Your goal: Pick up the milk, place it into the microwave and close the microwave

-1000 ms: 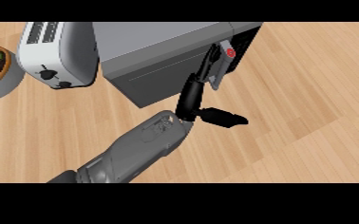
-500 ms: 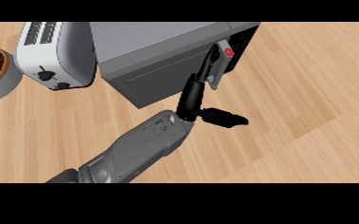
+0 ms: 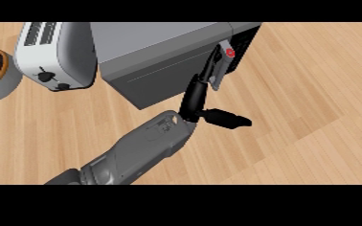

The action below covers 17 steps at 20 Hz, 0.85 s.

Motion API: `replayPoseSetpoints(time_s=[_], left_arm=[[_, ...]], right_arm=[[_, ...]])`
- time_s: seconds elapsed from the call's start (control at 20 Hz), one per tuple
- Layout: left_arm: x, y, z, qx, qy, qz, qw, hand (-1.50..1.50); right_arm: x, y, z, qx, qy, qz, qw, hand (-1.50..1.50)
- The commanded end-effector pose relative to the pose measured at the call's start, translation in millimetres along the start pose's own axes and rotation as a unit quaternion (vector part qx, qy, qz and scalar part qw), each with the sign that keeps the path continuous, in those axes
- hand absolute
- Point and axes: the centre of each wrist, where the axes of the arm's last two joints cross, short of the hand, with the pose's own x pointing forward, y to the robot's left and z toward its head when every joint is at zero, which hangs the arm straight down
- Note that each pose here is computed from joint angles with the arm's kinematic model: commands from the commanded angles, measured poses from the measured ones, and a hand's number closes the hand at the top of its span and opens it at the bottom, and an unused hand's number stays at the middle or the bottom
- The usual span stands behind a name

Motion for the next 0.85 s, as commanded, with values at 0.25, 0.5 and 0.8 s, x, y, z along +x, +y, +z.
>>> replayPoseSetpoints(time_s=[0.25, 0.5, 0.8], left_arm=[[-12.1, 25.4, -26.6, 0.016, 0.061, -0.077, 0.9951, -1.5], [-23.8, 69.6, -32.9, 0.06, 0.064, -0.182, 0.9793, -1.5], [-20.9, 55.4, -39.3, 0.05, 0.078, -0.198, 0.9758, -1.5]], right_arm=[[7.0, -2.1, -4.9, 0.002, -0.004, -0.001, 1.0, -1.5], [8.0, -4.7, -0.4, -0.01, 0.006, 0.0, 1.0, -1.5], [13.0, -5.6, 1.0, -0.011, 0.01, 0.006, 1.0, -1.5]])
